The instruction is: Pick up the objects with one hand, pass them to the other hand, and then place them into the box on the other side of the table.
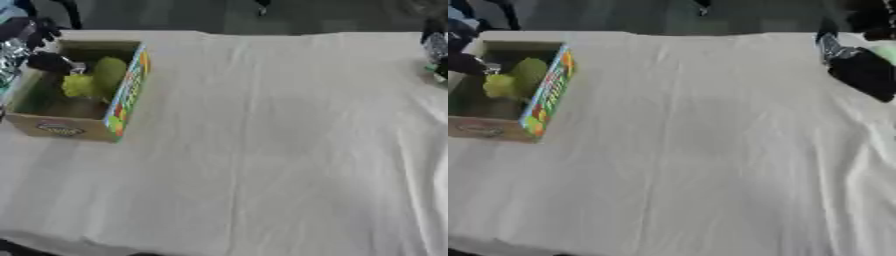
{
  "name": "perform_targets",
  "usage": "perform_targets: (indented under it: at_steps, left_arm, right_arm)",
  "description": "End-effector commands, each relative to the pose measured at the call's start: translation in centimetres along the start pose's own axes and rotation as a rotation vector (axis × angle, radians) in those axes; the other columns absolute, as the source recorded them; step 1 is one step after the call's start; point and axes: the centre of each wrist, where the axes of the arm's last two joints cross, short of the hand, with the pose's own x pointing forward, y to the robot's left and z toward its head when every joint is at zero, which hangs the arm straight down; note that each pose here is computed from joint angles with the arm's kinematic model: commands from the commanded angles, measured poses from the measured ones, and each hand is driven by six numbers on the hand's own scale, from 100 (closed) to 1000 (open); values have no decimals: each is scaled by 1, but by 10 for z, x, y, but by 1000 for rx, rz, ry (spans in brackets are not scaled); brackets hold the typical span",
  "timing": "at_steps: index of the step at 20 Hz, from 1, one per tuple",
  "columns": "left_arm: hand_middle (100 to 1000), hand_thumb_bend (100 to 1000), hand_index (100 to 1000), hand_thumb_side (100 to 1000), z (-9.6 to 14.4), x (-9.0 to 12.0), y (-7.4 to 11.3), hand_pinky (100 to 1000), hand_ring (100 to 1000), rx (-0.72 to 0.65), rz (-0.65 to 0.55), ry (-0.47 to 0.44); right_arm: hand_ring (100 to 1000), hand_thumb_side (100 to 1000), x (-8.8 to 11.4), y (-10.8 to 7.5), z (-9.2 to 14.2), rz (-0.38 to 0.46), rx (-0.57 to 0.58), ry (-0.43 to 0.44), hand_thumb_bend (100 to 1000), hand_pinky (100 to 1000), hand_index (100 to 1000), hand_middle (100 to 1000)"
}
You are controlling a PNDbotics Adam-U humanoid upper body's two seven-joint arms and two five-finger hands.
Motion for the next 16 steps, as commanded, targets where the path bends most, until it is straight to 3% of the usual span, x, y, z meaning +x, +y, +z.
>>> perform_targets:
  at_steps: [1,3,4,6,10,16]
  left_arm:
    - [699,671,779,377,2,-4,22,713,751,63,6,1]
    - [690,621,769,405,5,1,26,702,745,91,43,-17]
    - [674,494,746,395,8,4,28,682,733,109,74,-39]
    - [658,444,736,387,16,14,34,659,708,138,158,-106]
    - [652,454,739,427,35,36,42,647,703,192,285,-226]
    - [671,488,752,491,62,61,47,647,717,253,437,-369]
  right_arm:
    - [701,333,4,-10,-2,21,-31,-26,227,750,731,612]
    - [702,330,4,-12,-3,26,-48,-25,226,750,731,613]
    - [704,323,3,-15,-3,30,-65,-23,227,751,732,615]
    - [706,313,2,-22,-5,47,-111,-13,233,752,732,618]
    - [717,314,-2,-34,-9,101,-182,32,243,757,738,629]
    - [753,343,-22,-47,-24,183,-184,148,266,777,757,671]
